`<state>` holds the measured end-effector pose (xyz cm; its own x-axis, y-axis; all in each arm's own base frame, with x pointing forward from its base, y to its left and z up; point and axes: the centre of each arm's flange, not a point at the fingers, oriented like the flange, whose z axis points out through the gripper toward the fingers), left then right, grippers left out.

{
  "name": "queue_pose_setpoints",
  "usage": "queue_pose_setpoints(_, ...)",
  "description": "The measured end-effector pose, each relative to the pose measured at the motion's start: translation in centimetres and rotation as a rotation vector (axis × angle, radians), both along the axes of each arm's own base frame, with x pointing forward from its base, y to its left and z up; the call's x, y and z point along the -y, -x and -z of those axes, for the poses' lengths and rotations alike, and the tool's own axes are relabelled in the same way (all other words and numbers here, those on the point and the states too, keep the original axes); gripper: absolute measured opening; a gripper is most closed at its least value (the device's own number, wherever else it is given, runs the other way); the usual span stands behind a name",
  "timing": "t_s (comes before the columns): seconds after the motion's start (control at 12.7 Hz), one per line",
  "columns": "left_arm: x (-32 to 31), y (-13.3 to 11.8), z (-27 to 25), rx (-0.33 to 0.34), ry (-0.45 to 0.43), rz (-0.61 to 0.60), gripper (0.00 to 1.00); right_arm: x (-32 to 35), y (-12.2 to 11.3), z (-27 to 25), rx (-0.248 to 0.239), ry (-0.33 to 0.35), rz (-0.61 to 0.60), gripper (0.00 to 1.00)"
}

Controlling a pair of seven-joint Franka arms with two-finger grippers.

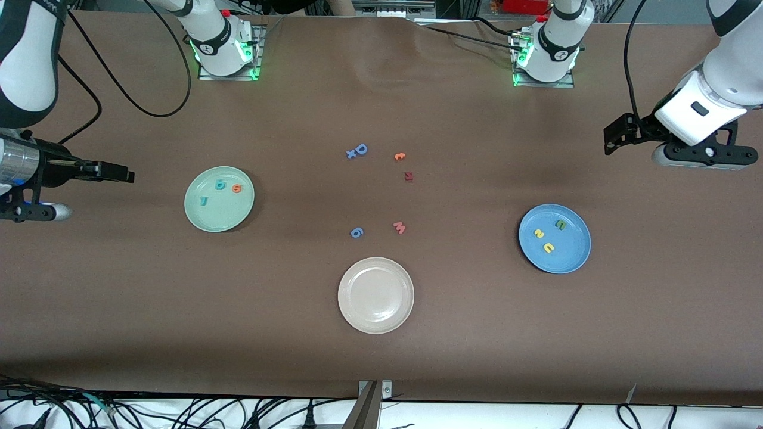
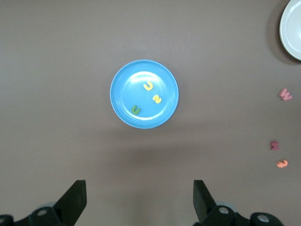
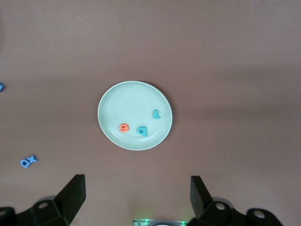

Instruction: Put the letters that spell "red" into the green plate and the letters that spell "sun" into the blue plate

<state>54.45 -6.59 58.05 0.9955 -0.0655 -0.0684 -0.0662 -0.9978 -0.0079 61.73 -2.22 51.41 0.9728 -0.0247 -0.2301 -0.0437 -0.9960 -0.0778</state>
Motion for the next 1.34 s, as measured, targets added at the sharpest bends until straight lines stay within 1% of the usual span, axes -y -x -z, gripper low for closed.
queue_pose_setpoints(0.16, 0.4, 0.1, 0.0, -0.004, -0.001, 0.008, 1.0, 0.4, -0.1, -0.4, 0.022, 0.011, -0.034, 0.99)
queue_pose_setpoints(0.24, 0.4, 0.1, 0.0, -0.004, -0.001, 0.01, 1.0, 0.7, -0.2, -0.7, 0.033, 0.035, -0.047, 0.99)
queue_pose_setpoints(0.31, 0.1, 0.1, 0.0, -0.005, 0.0, 0.015, 1.0, 1.1, -0.3, -1.2, 0.057, 0.054, -0.057, 0.99)
queue_pose_setpoints(0.47, -0.6, 0.0, 0.1, -0.01, 0.002, 0.036, 1.0, 1.9, -0.3, -2.1, 0.117, 0.071, -0.063, 0.99)
queue_pose_setpoints(0.55, -0.7, 0.1, 0.1, -0.016, 0.002, 0.039, 1.0, 2.4, 0.0, -2.5, 0.14, 0.087, -0.064, 0.99)
queue_pose_setpoints(0.71, -0.6, 0.1, 0.0, -0.016, 0.002, 0.047, 1.0, 2.3, 0.9, -2.9, 0.184, 0.092, -0.075, 0.99)
queue_pose_setpoints(0.87, -0.6, 0.0, -0.3, -0.009, 0.003, 0.051, 1.0, 1.2, 1.5, -2.9, 0.188, 0.092, -0.076, 1.0)
queue_pose_setpoints(1.1, -0.6, 0.0, -0.8, 0.001, 0.004, 0.052, 1.0, 0.4, 1.6, -2.5, 0.18, 0.111, -0.07, 1.0)
queue_pose_setpoints(1.34, -0.3, -0.1, -1.3, 0.012, 0.005, 0.058, 1.0, 0.3, 1.7, -2.5, 0.174, 0.112, -0.072, 1.0)
